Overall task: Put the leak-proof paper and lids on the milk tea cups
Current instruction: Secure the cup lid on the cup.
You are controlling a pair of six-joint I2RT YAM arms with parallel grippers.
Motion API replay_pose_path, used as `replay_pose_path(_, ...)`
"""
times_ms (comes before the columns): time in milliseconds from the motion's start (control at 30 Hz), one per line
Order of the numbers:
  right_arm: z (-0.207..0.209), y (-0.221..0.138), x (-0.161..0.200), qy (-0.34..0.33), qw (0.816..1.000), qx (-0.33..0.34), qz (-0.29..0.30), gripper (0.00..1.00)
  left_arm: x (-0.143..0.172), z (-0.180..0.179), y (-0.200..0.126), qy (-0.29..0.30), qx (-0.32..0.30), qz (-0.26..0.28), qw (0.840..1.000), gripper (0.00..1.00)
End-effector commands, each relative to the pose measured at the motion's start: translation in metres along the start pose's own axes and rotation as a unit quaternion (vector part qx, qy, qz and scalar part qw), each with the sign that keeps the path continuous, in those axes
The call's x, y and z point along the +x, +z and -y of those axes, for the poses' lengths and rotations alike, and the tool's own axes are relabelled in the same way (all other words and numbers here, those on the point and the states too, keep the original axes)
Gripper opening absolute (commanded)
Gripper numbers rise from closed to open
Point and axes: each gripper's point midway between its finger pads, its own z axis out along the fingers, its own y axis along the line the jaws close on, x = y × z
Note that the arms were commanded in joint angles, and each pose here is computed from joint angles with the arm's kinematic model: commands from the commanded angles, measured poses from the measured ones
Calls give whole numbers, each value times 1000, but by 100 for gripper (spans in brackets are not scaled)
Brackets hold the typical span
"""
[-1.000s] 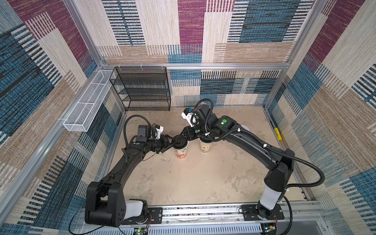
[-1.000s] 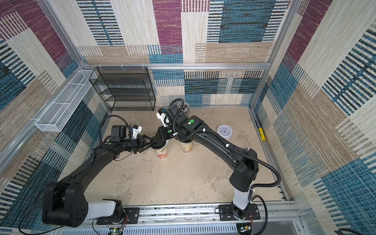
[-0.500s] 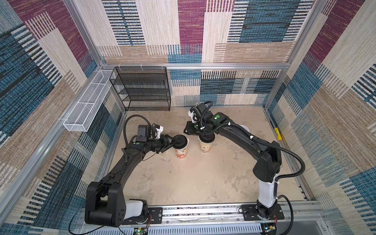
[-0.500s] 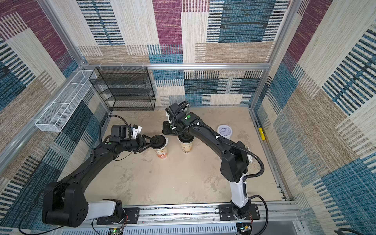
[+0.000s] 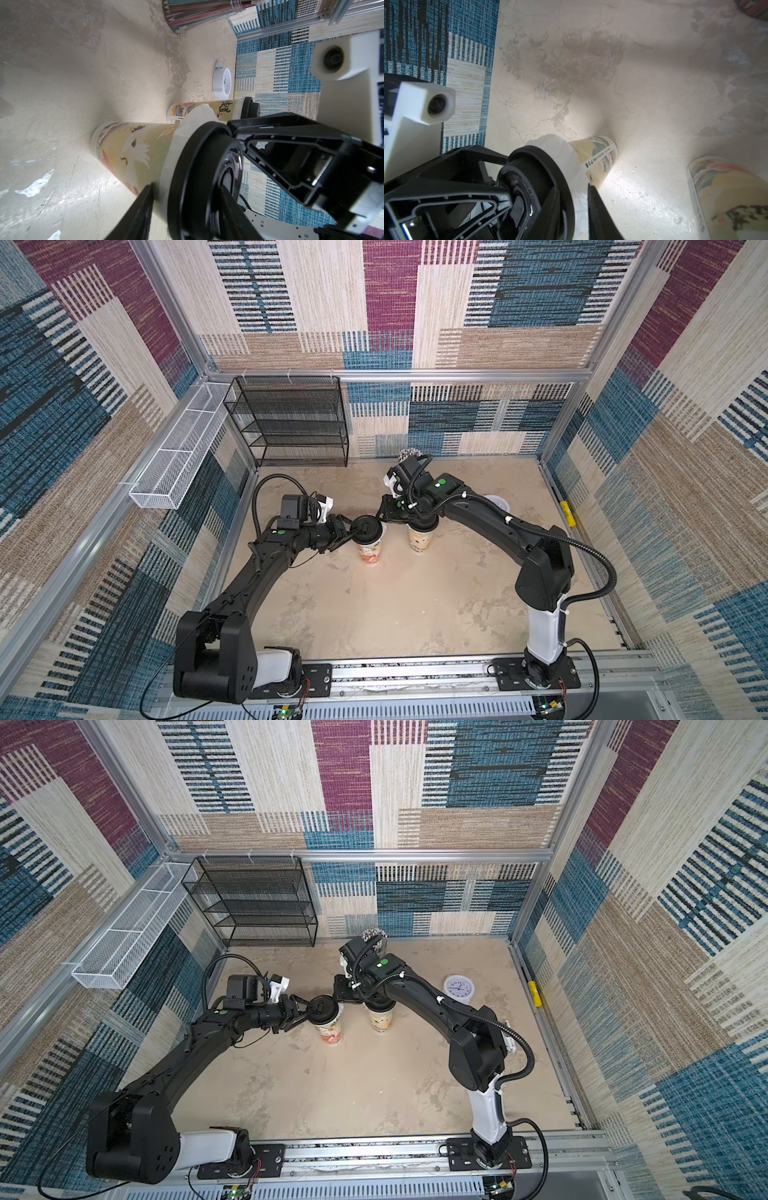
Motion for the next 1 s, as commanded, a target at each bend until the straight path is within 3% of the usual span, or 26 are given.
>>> replay_pose_path(0,-3,3,6,-5,1000,-11,-15,27,34,-78,-6,-84,-175,-30,980,50)
replay_pose_path(667,47,37,63,-19,991,46,-123,25,49,-85,4,-87,-183,-46,978,50)
replay_pose_path(767,37,31,54,-25,993,34,-109,25,49,-85,4,-87,-184,-45,978,50)
replay_pose_path(967,-18,-17,0,-59,998,-23,-16,30,47,-86,3,-86,-190,-42,977,49)
